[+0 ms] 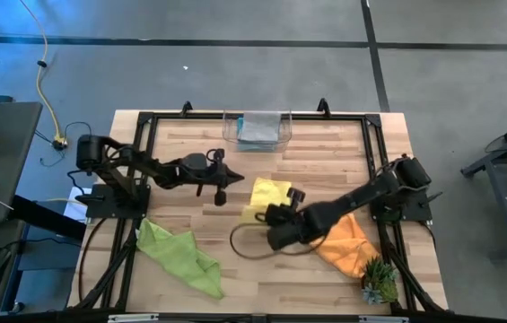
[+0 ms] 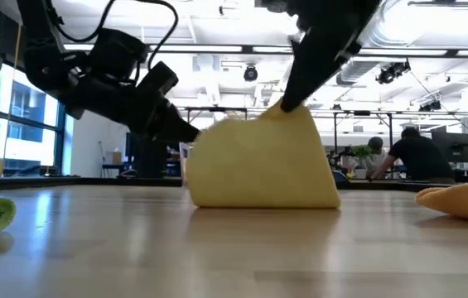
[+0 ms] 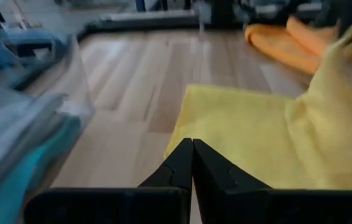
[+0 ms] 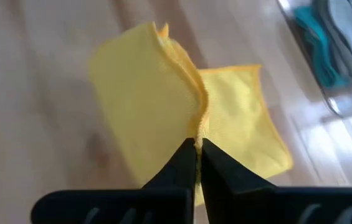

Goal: Fold microfiber towels
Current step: Fold the yellow towel

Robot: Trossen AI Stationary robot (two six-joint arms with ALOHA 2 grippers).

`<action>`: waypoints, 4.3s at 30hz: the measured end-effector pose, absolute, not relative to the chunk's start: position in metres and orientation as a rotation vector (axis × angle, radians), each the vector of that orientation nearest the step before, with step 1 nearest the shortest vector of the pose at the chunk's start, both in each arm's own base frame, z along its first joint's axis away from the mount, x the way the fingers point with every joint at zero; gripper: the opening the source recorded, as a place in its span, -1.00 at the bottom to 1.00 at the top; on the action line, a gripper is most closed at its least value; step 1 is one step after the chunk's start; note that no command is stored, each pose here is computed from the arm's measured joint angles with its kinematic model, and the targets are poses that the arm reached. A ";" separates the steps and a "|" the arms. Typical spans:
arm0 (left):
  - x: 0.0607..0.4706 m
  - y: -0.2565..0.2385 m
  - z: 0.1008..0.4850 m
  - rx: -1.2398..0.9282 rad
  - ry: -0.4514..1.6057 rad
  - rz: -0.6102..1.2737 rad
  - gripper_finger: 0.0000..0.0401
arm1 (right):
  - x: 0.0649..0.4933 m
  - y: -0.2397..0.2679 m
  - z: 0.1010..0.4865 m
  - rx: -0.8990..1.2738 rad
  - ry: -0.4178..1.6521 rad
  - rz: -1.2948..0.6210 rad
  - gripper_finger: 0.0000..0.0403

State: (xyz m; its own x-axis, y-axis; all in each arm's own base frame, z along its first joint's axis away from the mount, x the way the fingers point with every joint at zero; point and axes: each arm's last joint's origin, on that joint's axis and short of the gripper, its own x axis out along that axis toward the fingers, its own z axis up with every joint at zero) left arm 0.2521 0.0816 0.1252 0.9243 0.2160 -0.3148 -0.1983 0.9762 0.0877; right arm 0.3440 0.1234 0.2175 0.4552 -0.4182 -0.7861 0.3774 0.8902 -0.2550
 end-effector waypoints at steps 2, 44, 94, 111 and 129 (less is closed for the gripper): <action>0.251 0.082 0.129 0.062 0.290 0.233 -1.00 | 0.345 0.111 0.213 -0.039 1.003 -0.527 -1.00; 0.225 0.091 0.119 0.024 0.282 0.304 -1.00 | 0.349 -0.016 0.181 0.009 1.088 -0.748 -1.00; 0.227 0.078 0.113 -0.172 0.338 0.271 -1.00 | 0.314 -0.011 0.120 0.401 0.930 -0.293 -0.98; 0.256 0.060 0.128 -0.243 0.329 0.192 -0.76 | 0.292 0.020 0.193 0.378 0.923 -0.393 -0.47; 0.260 0.061 0.127 -0.239 0.387 0.184 -0.54 | 0.316 -0.015 0.145 0.372 0.980 -0.463 -0.06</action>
